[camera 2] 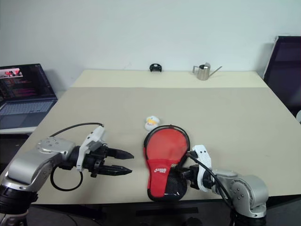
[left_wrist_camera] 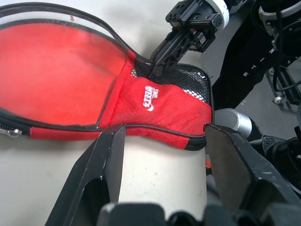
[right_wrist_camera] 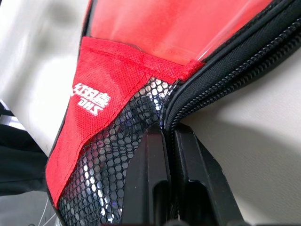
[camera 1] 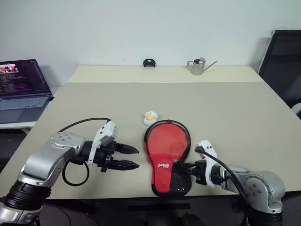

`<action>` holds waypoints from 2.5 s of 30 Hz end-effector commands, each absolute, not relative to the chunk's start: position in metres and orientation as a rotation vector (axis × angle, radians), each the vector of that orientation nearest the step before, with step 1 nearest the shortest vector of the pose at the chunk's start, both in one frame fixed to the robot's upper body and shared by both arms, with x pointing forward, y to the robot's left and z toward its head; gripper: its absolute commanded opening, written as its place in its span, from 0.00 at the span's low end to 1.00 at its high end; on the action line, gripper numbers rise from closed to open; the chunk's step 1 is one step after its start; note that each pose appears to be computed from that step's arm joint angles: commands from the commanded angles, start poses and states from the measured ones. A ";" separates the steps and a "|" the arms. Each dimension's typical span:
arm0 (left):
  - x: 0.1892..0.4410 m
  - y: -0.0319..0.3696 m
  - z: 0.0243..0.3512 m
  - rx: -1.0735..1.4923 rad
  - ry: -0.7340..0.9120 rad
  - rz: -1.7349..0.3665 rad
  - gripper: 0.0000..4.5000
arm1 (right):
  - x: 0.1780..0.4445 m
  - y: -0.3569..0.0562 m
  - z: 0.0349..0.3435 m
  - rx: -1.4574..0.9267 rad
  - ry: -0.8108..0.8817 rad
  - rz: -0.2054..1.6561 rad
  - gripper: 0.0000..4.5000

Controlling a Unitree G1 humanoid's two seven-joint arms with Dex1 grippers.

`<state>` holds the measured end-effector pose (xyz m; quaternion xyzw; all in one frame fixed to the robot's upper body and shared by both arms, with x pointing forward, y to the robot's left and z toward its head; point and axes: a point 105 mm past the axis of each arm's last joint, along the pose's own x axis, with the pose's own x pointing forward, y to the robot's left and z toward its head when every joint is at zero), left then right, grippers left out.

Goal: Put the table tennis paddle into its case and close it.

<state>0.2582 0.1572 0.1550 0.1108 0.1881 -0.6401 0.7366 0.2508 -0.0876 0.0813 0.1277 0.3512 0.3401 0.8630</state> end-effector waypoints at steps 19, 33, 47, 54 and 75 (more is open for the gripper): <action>0.260 0.155 0.161 0.272 0.365 -1.414 0.64 | 0.217 -0.131 0.086 0.241 0.732 0.684 0.99; 0.277 0.152 0.169 0.212 0.282 -1.314 0.64 | 0.265 -0.124 0.180 0.066 0.271 0.836 0.99; 0.343 0.180 0.174 0.218 0.122 -0.829 0.64 | 0.276 -0.052 0.164 -0.172 0.202 1.201 0.99; 0.352 0.179 0.169 0.206 0.129 -0.773 0.64 | 0.299 -0.049 0.132 -0.220 0.270 1.124 0.99; 0.432 0.128 0.185 0.170 0.121 -0.778 0.99 | 0.314 -0.052 0.097 -0.276 0.345 1.027 1.00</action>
